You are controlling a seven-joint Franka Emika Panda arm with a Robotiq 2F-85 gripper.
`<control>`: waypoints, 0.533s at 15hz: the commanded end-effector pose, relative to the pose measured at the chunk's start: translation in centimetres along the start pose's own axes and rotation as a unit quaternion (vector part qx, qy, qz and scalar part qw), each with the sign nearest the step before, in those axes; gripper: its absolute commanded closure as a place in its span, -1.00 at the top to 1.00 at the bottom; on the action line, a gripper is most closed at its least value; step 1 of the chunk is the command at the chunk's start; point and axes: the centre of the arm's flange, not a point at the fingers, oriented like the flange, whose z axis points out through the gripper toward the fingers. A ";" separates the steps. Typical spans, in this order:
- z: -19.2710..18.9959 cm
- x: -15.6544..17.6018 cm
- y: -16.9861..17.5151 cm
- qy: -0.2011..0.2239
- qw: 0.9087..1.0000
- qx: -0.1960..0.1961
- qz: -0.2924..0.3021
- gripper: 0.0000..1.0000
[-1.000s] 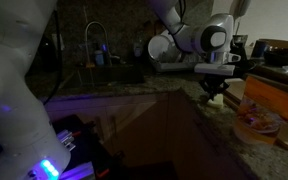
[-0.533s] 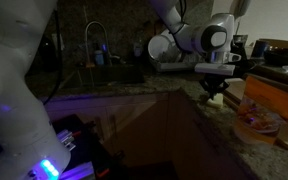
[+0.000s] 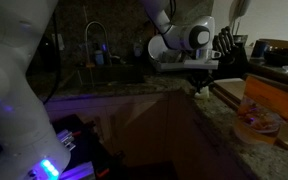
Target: Slide the sponge across the countertop.
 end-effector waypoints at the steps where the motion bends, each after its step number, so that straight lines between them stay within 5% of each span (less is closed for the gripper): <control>1: 1.3 2.5 -1.8 -0.018 0.999 -0.001 -0.031 -0.99; 8: 0.0 5.0 -1.1 -0.009 0.998 0.065 -0.009 -0.99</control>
